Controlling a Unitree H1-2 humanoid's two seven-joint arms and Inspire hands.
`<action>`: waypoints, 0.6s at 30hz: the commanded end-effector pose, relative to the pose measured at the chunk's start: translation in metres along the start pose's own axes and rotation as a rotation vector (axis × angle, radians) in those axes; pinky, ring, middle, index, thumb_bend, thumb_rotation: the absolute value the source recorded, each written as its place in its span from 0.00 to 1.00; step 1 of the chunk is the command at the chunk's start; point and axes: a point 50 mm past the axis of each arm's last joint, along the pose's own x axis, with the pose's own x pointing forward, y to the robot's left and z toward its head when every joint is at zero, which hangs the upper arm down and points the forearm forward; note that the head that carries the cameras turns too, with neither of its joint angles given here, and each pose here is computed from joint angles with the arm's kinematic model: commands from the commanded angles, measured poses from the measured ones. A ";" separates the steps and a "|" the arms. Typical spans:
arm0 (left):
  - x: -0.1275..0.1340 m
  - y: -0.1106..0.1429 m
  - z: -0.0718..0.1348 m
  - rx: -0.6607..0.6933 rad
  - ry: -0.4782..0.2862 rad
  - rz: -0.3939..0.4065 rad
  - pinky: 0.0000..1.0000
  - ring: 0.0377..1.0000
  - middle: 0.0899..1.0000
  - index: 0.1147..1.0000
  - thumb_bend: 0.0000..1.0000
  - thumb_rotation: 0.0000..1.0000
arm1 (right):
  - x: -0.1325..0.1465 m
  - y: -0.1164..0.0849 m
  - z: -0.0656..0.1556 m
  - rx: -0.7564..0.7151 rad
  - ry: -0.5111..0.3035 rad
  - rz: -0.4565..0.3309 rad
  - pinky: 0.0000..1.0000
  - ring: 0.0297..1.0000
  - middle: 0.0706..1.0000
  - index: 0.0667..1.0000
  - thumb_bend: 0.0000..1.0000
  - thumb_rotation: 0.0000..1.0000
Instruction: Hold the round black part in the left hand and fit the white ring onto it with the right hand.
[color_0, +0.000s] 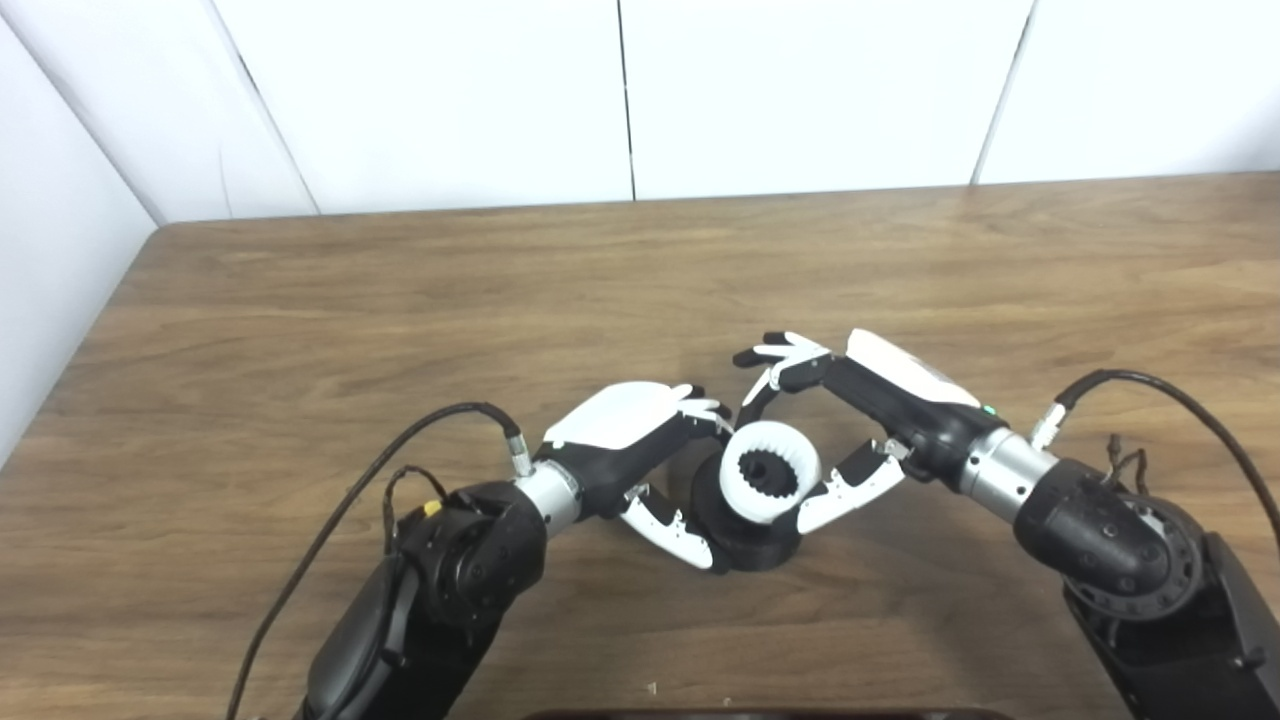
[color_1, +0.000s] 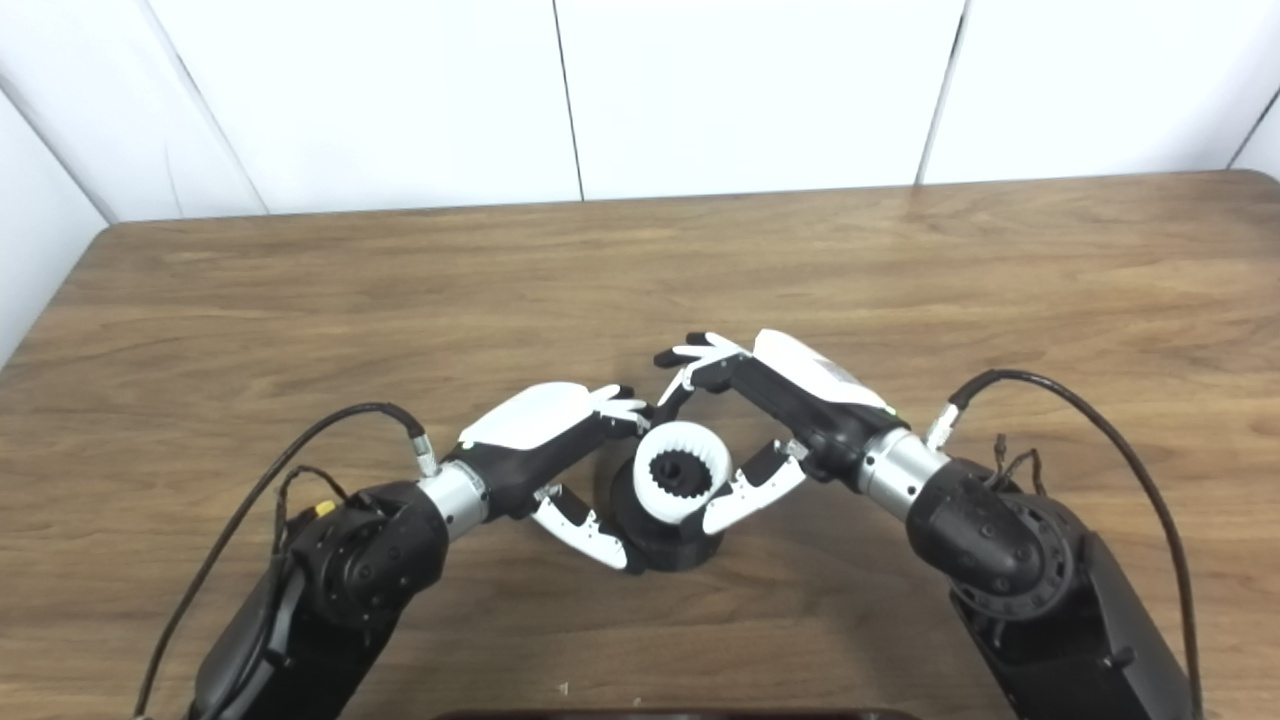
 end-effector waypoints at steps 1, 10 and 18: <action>0.001 0.015 0.009 0.028 -0.031 0.061 0.91 1.00 0.93 0.70 0.88 0.34 | 0.004 -0.010 0.011 -0.033 -0.063 -0.040 0.83 0.98 0.88 0.46 0.52 0.16; 0.001 0.015 0.009 0.018 -0.030 0.058 0.91 1.00 0.93 0.70 0.88 0.33 | 0.006 -0.010 0.012 -0.035 -0.069 -0.037 0.83 0.98 0.88 0.46 0.52 0.16; 0.000 0.015 0.010 0.013 -0.030 0.056 0.92 1.00 0.93 0.70 0.87 0.33 | 0.007 -0.010 0.012 -0.029 -0.068 -0.038 0.84 0.98 0.89 0.46 0.52 0.16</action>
